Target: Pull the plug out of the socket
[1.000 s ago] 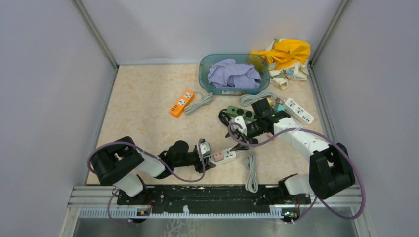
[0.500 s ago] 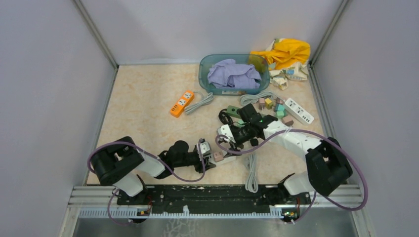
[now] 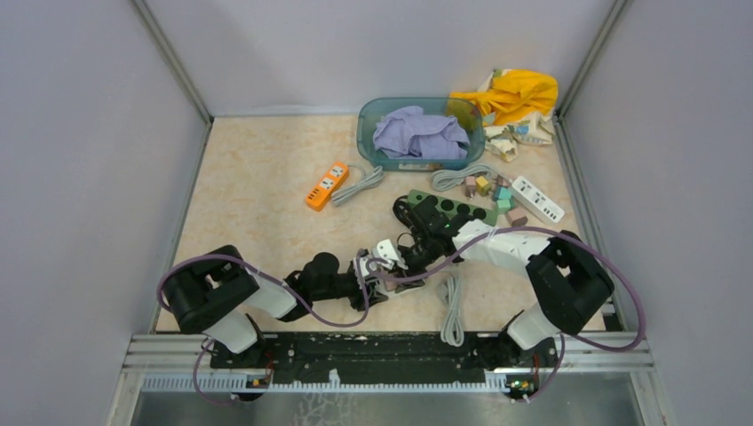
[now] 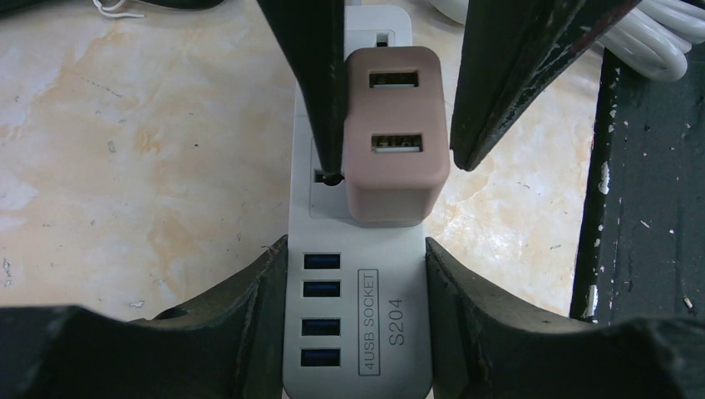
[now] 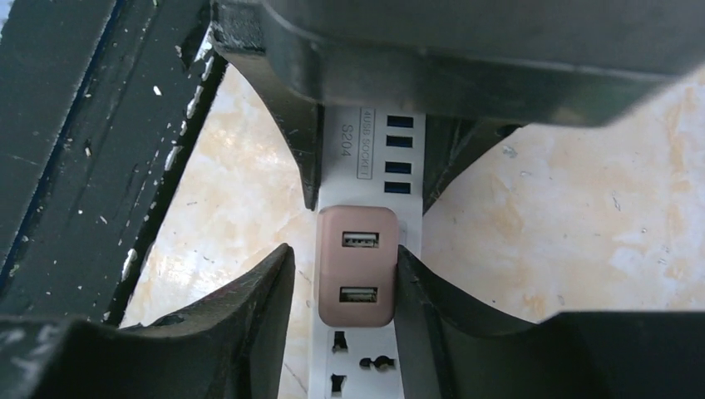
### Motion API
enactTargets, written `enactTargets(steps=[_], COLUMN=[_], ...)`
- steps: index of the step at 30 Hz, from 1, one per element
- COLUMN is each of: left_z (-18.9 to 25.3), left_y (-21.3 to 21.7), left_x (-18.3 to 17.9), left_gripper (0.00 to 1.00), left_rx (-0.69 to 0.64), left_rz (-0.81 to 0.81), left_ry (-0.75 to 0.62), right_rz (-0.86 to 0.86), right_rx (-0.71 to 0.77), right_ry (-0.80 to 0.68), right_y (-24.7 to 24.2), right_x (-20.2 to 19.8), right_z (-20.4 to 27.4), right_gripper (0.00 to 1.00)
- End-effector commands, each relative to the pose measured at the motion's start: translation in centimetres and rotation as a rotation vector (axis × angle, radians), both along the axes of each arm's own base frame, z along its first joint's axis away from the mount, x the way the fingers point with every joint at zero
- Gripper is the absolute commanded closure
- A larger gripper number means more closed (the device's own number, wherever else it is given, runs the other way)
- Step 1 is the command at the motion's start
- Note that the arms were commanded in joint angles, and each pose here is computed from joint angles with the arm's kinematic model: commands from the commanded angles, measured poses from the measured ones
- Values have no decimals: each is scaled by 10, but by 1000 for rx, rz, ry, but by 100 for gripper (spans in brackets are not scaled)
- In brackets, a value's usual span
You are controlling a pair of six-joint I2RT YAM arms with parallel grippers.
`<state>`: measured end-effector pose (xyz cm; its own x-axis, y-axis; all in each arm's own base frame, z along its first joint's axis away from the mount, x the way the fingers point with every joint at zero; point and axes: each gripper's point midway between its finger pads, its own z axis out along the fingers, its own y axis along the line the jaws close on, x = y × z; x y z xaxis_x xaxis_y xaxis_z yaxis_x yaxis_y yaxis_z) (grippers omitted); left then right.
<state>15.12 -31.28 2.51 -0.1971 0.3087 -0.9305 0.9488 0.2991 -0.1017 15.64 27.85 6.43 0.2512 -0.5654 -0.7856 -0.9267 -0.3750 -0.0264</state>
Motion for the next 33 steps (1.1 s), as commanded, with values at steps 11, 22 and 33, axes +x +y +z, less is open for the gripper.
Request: enactTargets(steps=[11, 22, 33], left_z=[14, 14, 9], left_y=[-6, -9, -2], left_x=[0, 1, 1], left_gripper=[99, 99, 99], left_rx=[-41, -37, -24], left_rz=[-24, -26, -9], left_ry=[-29, -28, -29], right_rz=[31, -47, -74], right_rx=[41, 76, 32], right_ry=[12, 116, 31], right_y=[17, 41, 11], right_x=[-1, -4, 22], right_z=[23, 33, 26], right_gripper=[89, 100, 100])
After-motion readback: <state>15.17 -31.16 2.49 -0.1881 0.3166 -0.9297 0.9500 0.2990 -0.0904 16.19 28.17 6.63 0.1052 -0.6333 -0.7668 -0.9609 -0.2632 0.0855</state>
